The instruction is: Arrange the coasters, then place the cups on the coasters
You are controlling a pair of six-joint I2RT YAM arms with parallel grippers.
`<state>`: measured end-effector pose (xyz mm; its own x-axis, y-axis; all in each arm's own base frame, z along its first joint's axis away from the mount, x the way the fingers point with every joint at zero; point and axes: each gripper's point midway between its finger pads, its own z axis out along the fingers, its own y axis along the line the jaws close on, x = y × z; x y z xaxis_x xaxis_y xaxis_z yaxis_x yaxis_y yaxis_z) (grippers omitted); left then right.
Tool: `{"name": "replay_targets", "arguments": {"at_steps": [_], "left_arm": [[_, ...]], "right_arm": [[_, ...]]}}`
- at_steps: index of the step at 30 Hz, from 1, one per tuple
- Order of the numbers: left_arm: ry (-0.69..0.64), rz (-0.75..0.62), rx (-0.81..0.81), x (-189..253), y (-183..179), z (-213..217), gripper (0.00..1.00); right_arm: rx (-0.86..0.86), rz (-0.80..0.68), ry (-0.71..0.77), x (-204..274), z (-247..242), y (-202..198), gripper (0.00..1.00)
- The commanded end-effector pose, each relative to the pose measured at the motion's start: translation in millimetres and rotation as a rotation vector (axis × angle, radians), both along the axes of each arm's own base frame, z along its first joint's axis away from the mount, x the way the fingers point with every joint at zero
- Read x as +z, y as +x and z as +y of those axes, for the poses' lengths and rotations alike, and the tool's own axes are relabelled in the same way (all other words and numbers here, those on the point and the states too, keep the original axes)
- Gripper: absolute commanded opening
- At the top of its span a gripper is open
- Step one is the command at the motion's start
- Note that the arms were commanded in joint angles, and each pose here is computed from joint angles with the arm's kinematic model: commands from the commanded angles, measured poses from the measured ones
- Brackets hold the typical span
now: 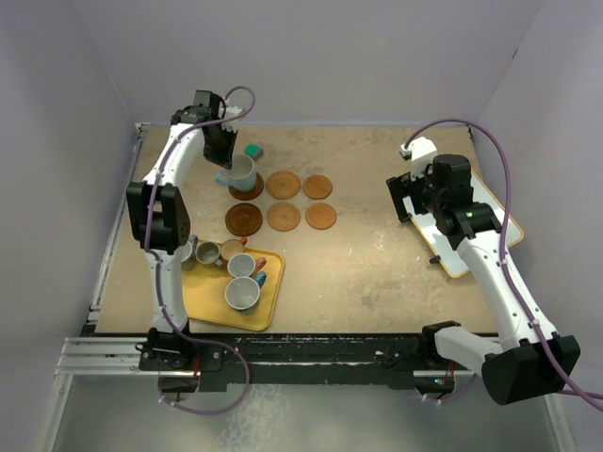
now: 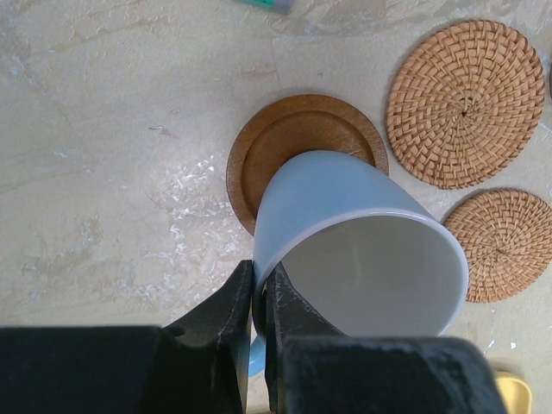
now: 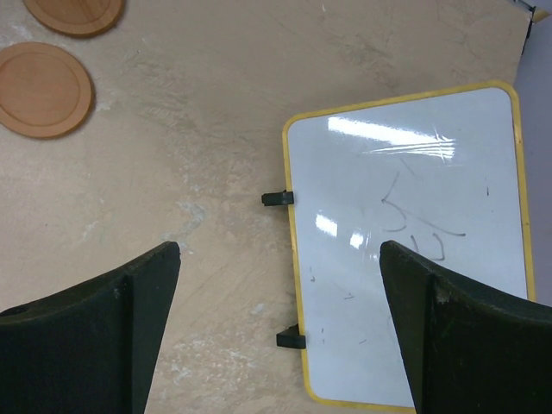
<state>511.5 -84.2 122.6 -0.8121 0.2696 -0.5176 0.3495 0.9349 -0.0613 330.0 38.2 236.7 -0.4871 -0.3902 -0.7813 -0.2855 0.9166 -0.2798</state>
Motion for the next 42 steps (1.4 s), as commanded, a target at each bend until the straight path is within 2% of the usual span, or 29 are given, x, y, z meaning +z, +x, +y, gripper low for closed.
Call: {"name": "replay_targets", "arguments": {"at_steps": [1, 26, 33, 42], "left_arm": [[-0.069, -0.078, 0.02, 32.1, 16.0, -4.9, 0.03], [-0.068, -0.03, 0.026, 13.6, 20.9, -2.4, 0.03], [-0.064, -0.007, 0.021, 4.9, 19.2, -2.2, 0.07], [-0.056, -0.038, 0.029, 18.3, 20.2, 0.4, 0.2]], "right_arm": [[-0.018, -0.065, 0.001, 14.1, -4.3, 4.0, 1.0], [-0.008, -0.056, -0.007, 11.2, -3.5, 5.5, 1.0], [-0.007, -0.057, -0.006, 11.4, -3.1, 6.0, 1.0], [-0.006, -0.057, -0.006, 11.3, -3.1, 5.7, 1.0]]}}
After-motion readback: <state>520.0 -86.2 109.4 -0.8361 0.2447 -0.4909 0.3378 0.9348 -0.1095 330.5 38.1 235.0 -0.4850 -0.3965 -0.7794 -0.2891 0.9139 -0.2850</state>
